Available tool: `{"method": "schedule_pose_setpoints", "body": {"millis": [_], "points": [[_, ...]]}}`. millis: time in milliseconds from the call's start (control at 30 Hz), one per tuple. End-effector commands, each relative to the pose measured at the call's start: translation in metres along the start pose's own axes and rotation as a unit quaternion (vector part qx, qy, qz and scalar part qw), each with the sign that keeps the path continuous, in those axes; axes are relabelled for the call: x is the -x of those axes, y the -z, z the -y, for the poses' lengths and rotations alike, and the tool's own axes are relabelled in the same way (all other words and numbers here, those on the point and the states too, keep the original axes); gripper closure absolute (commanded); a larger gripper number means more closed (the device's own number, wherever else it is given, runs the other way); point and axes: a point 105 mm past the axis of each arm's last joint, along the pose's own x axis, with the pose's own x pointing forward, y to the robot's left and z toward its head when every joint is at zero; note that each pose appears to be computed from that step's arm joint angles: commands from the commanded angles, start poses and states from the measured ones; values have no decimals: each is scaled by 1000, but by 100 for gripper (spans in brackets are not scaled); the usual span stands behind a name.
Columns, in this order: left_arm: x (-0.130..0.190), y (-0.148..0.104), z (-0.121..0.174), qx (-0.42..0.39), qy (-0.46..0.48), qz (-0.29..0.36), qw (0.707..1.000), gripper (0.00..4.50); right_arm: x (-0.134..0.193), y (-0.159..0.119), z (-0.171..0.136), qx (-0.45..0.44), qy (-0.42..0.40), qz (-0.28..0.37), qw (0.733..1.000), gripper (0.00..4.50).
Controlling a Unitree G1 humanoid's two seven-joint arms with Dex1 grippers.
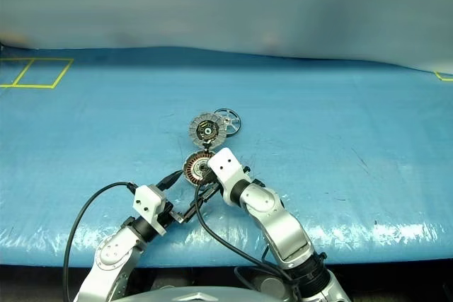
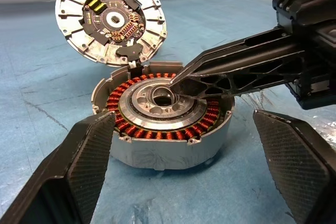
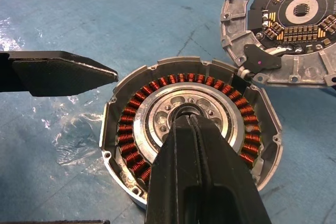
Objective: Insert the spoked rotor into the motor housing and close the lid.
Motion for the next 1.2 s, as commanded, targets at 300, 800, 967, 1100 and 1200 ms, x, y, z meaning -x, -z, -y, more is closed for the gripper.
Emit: {"method": "schedule_pose_setpoints", "body": {"millis": [300,800,967,1100,1200], "points": [[0,-5,0,0,0,9,1000,0,-9,-10,2,-3,3,28,1000,447],[0,-4,4,4,6,6,1000,0,-11,-13,6,2,6,22,1000,447],[-1,-3,5,4,9,5,1000,0,-11,-4,1,19,-14,-14,1000,447],[-1,-3,5,4,10,5,1000,0,-9,2,-4,20,-28,-30,999,447],[-2,-3,5,4,11,5,1000,0,-8,1,-5,24,-31,-28,999,447]]}}
